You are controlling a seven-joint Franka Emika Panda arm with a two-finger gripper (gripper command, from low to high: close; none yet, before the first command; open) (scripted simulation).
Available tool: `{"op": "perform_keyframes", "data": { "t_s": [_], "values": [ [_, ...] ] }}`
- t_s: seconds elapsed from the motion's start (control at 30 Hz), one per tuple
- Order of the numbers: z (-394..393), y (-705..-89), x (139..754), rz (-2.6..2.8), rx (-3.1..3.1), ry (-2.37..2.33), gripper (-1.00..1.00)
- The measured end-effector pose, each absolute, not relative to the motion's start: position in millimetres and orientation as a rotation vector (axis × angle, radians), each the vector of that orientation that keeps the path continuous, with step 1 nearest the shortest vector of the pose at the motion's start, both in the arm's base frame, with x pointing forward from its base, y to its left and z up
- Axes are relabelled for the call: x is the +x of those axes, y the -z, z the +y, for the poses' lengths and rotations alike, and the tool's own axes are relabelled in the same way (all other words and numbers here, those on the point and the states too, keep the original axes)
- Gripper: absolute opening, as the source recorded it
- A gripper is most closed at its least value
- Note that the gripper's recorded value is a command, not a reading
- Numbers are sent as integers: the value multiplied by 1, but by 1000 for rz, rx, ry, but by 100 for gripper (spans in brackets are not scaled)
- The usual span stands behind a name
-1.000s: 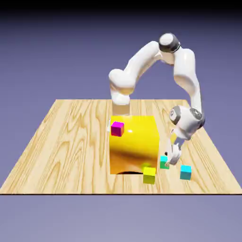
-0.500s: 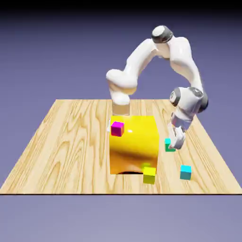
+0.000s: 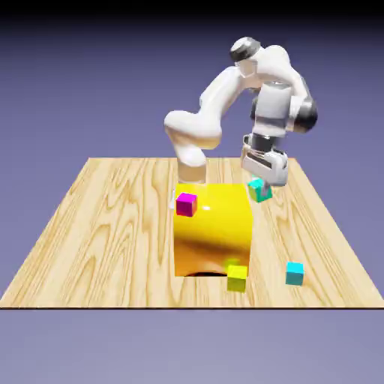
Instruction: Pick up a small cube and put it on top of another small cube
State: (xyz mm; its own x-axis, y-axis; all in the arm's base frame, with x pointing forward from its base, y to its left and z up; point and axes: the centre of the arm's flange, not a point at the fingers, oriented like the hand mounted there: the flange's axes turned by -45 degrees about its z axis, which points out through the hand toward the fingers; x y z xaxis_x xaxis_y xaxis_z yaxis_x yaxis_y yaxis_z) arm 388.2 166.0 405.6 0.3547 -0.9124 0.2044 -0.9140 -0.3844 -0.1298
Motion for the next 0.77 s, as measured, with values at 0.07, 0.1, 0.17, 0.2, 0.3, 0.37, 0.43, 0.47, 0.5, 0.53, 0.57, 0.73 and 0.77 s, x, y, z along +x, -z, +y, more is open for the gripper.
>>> {"op": "perform_keyframes", "data": {
  "t_s": [0.07, 0.1, 0.17, 0.2, 0.3, 0.37, 0.43, 0.47, 0.5, 0.53, 0.57, 0.73, 0.77],
  "values": [
    [145, -415, 387, -1670, 2603, -416, -100],
    [134, -419, 386, -1635, 2614, -431, -100],
    [114, -427, 382, -1564, 2633, -459, -100],
    [104, -432, 380, -1528, 2642, -472, -100],
    [75, -444, 372, -1420, 2665, -505, -100],
    [56, -451, 365, -1348, 2677, -523, -100],
    [37, -454, 359, -1283, 2670, -533, -100],
    [31, -449, 360, -1277, 2635, -525, -100],
    [31, -449, 360, -1277, 2635, -525, -100],
    [27, -435, 364, -1276, 2636, -524, -100],
    [24, -421, 367, -1276, 2636, -523, -100],
    [15, -383, 372, -1276, 2631, -523, 100],
    [18, -396, 371, -1276, 2633, -522, 100]
  ]
}}
